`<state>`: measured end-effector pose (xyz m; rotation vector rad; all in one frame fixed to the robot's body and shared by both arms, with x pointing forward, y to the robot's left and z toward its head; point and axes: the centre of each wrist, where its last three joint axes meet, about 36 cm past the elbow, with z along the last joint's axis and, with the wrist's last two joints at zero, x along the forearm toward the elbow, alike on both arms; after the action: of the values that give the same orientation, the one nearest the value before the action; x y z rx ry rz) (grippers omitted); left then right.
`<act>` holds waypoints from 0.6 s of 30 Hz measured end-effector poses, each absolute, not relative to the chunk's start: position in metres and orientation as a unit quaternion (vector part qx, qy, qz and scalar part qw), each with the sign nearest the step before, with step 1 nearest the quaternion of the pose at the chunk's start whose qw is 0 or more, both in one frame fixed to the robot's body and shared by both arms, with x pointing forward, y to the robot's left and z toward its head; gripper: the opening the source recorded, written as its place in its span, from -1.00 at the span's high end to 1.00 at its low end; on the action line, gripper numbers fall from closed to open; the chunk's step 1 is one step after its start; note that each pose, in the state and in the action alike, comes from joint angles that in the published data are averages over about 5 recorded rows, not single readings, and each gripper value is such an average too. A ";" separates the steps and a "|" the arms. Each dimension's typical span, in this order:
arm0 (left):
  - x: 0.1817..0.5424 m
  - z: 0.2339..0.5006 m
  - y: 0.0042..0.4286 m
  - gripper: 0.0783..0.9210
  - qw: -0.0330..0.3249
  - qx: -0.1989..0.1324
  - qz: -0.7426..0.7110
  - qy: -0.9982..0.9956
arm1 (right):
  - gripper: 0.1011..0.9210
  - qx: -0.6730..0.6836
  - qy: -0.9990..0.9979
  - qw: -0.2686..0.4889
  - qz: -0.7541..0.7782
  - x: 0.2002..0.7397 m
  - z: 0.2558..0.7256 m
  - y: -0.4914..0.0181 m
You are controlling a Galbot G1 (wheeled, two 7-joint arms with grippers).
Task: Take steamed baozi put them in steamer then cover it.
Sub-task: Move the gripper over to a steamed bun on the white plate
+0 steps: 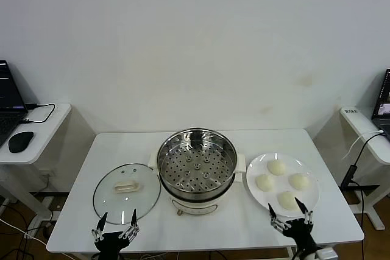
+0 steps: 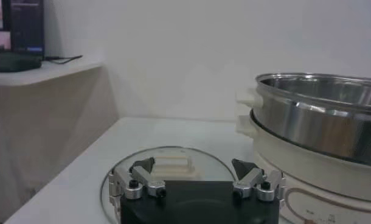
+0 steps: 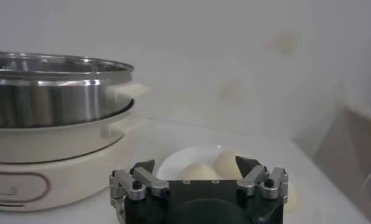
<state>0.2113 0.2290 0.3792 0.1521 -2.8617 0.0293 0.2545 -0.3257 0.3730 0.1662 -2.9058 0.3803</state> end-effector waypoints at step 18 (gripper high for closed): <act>0.226 0.387 0.234 -0.77 0.125 0.049 -0.028 -0.991 | -0.76 0.133 -0.876 0.100 0.453 0.367 0.439 -0.421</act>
<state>0.2260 0.2341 0.3873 0.1432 -2.8862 -0.0805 0.3671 -0.4214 0.4392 0.3920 -2.5887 1.3380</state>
